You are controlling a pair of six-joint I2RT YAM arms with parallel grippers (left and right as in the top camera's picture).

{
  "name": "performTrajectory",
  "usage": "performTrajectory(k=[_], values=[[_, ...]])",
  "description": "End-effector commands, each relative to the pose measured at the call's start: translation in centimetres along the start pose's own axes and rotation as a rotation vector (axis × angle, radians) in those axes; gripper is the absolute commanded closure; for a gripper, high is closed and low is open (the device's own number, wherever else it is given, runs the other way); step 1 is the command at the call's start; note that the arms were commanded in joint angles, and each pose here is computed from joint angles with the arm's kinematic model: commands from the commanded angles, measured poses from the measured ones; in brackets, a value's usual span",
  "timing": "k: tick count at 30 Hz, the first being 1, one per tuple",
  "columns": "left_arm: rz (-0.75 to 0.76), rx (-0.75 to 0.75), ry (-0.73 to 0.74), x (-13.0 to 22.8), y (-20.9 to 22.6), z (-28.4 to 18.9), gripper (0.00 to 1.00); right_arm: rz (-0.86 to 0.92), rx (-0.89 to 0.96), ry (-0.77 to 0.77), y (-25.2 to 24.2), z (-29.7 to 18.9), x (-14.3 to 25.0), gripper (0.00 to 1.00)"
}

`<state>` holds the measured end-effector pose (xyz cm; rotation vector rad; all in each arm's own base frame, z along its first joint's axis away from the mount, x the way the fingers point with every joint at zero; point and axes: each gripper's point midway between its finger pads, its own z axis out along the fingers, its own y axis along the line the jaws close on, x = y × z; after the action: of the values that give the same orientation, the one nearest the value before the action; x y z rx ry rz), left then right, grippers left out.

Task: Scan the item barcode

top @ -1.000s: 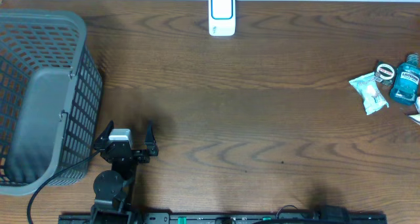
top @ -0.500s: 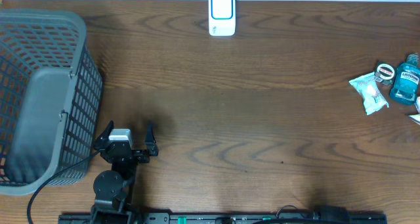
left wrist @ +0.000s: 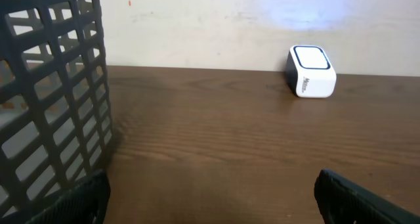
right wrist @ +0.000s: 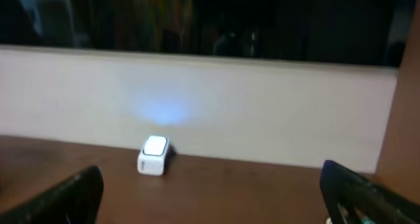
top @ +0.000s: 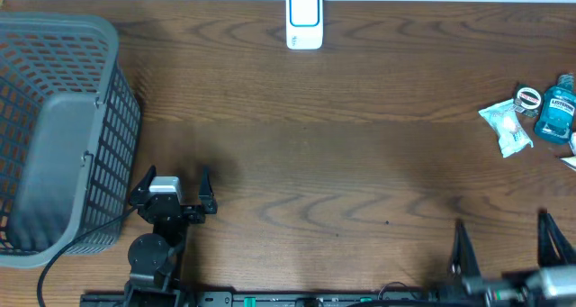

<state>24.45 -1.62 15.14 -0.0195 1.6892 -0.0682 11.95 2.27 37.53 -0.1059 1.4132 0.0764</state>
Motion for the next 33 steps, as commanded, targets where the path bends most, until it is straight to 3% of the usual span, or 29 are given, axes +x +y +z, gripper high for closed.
performTrajectory(k=[1, 12, 18, 33], values=[[0.008, -0.017, 0.052, 1.8, 0.4, 0.1, 0.02, 0.021, -0.015, 0.012, -0.1, 2.0, 2.2, 0.01], [0.008, -0.017, 0.052, 1.8, 0.4, 0.1, 0.02, 0.009, -0.017, -0.068, -1.0, 8.4, 10.8, 0.01], [0.008, -0.017, 0.052, 1.8, 0.4, 0.1, 0.02, -0.002, -0.017, -0.133, -1.1, 9.1, 12.9, 0.01], [0.008, -0.017, 0.052, 1.8, 0.4, 0.1, 0.02, 0.019, -0.013, 0.024, -1.2, 9.5, 18.6, 0.01]])
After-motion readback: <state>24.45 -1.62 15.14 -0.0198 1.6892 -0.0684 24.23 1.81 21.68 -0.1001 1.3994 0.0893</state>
